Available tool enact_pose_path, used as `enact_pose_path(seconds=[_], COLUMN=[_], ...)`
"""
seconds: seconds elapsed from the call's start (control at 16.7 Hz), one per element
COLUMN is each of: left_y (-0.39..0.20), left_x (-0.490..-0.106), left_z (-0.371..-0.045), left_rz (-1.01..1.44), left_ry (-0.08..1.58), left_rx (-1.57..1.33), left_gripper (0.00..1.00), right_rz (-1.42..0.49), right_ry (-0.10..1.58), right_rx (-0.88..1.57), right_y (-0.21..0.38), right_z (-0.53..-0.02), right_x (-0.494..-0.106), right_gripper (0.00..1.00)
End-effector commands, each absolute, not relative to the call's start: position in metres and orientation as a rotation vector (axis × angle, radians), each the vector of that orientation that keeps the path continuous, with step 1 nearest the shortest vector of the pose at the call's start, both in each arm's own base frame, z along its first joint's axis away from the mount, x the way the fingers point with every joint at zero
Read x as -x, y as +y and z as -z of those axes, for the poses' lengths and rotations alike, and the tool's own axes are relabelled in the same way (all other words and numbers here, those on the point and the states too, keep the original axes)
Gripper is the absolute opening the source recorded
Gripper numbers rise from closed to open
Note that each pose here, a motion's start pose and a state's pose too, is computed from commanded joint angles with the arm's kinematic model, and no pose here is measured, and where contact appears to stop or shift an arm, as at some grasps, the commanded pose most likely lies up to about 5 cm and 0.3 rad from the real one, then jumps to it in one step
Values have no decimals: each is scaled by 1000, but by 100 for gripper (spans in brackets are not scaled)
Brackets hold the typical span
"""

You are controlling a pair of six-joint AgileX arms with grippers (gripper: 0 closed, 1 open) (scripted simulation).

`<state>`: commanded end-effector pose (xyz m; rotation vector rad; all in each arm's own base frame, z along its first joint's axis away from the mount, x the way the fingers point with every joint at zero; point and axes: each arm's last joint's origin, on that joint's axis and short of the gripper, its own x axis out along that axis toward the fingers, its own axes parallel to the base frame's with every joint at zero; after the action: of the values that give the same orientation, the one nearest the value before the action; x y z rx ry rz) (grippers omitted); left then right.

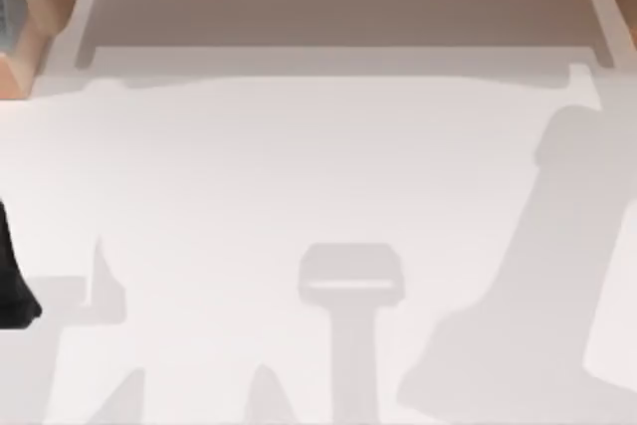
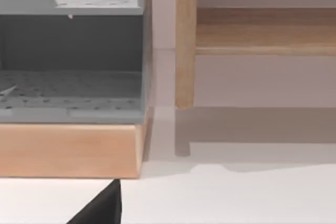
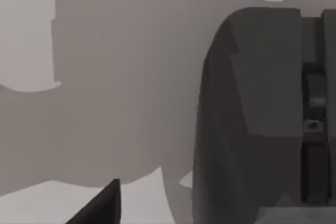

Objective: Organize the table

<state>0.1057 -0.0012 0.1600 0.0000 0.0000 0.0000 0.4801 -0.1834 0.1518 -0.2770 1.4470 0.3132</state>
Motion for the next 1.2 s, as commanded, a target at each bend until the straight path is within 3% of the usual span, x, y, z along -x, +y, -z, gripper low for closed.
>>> enact_pose_path(seconds=[0.78, 1.2], left_y=[-1, -1], left_x=[-106, -106], left_z=[-160, -160], left_rz=[0, 0], left_ry=[0, 0], left_rx=[0, 0], left_gripper=[100, 100], right_rz=[-313, -313], right_ry=[1448, 1448], right_rx=[277, 277], right_y=[-185, -185], right_z=[-131, -131], right_x=[-483, -483], right_gripper=[100, 47])
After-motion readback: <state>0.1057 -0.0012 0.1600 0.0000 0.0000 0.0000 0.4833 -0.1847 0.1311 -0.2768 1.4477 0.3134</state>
